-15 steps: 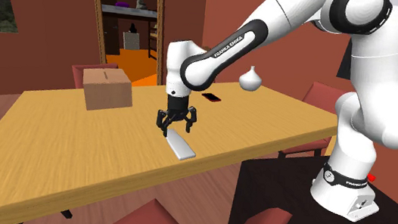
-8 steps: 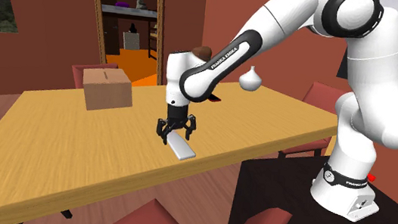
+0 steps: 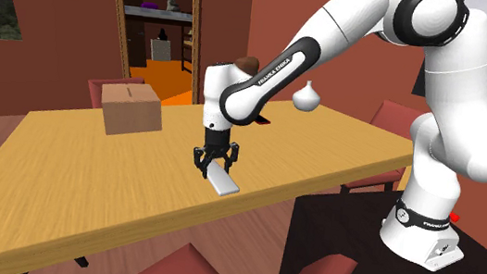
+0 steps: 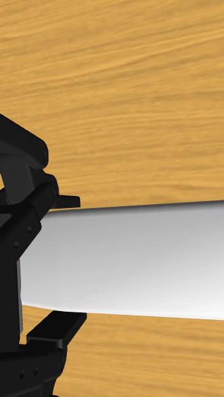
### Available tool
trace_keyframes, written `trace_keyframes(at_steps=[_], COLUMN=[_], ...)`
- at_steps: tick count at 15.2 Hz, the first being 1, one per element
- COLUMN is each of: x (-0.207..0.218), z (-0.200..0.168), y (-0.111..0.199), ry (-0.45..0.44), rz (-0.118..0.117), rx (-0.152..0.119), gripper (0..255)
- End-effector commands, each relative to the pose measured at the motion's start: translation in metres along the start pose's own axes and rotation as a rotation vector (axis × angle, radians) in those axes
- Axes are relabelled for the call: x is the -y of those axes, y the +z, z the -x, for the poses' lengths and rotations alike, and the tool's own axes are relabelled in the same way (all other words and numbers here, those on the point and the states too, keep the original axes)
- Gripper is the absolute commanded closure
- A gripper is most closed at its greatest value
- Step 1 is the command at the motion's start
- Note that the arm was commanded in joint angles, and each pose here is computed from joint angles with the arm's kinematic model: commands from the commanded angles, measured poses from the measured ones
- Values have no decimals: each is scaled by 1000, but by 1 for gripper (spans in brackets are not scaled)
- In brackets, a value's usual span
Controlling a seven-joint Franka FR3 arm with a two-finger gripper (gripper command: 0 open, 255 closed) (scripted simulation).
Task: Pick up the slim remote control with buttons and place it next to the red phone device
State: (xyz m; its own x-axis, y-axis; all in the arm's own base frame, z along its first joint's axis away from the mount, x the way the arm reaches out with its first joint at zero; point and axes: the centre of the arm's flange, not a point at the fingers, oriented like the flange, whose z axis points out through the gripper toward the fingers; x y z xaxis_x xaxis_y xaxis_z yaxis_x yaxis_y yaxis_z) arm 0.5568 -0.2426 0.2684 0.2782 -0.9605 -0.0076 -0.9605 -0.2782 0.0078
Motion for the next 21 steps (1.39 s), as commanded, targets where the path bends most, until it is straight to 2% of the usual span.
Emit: trace_keyframes(at_steps=[1,8,21], x=[0,0,-1], z=[0,0,1], y=[0,0,-68], ry=[0,0,0], rz=[0,0,0], rx=[0,0,0], gripper=[255,255,255])
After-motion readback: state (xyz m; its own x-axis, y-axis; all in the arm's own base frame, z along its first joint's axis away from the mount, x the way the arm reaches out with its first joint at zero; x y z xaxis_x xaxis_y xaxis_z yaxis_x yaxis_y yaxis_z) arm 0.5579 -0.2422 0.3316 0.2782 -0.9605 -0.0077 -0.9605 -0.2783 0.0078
